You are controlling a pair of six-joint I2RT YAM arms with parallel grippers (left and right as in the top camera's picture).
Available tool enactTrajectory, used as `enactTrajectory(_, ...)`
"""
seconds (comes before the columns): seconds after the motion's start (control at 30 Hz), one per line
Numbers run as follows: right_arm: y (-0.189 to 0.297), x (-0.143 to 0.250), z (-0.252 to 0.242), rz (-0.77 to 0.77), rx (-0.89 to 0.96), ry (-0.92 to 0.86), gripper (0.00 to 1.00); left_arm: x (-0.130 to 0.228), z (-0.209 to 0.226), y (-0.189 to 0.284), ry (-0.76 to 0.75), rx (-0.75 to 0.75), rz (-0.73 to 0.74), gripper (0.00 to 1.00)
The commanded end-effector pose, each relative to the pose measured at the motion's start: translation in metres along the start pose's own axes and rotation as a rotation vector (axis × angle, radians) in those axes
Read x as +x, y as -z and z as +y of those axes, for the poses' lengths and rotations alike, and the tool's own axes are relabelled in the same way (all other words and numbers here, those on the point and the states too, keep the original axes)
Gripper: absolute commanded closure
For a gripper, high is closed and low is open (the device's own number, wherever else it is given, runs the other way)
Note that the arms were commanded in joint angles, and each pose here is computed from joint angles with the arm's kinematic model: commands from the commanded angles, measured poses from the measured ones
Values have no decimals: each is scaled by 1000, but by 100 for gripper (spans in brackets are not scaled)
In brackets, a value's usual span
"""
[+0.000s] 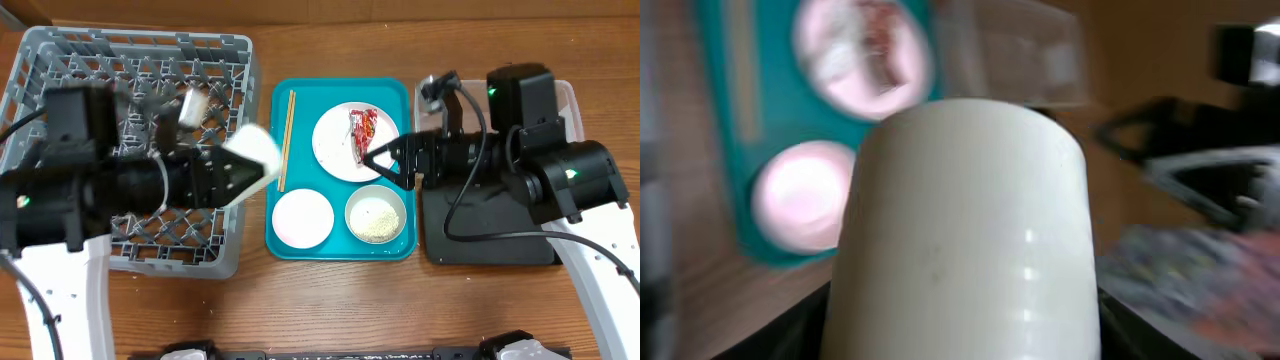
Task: Sort waste into correct bins and load items into the dishwasher
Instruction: 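Place the paper cup upside down in the grey dish rack, left gripper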
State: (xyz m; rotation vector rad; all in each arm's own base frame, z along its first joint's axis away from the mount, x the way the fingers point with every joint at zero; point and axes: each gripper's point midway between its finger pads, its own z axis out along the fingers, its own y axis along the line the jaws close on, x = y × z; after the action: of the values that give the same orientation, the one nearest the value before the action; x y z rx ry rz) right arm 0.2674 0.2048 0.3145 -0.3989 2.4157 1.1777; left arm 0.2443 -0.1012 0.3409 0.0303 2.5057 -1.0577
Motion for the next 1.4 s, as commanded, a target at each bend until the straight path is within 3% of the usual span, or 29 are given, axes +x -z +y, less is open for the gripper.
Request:
enactTrajectory(0.0,4,6,-24,-2,182,-12,21,11,93,37,178,-590,-53,37)
enactTrajectory(0.13,-3,18,-28,55,211,-30,21,32,130,54,277,-824,-10,35)
enactTrajectory(0.67,-12,23,-31,95,213,-44,20,77,224,8,438,-1035,140,30)
enactTrajectory(0.87,-12,26,-32,103,215,-51,20,82,246,-25,467,-997,202,29)
enactTrajectory(1.0,-11,26,-32,105,216,-52,19,74,233,-67,461,-755,247,35)
enactTrajectory(1.07,-11,27,-32,108,217,-54,20,74,231,-71,468,-736,254,34)
enactTrajectory(1.23,-11,27,-32,107,217,-54,19,77,237,-68,471,-772,265,27)
enactTrajectory(1.37,-11,27,-32,108,217,-54,19,84,234,-65,504,-780,288,14)
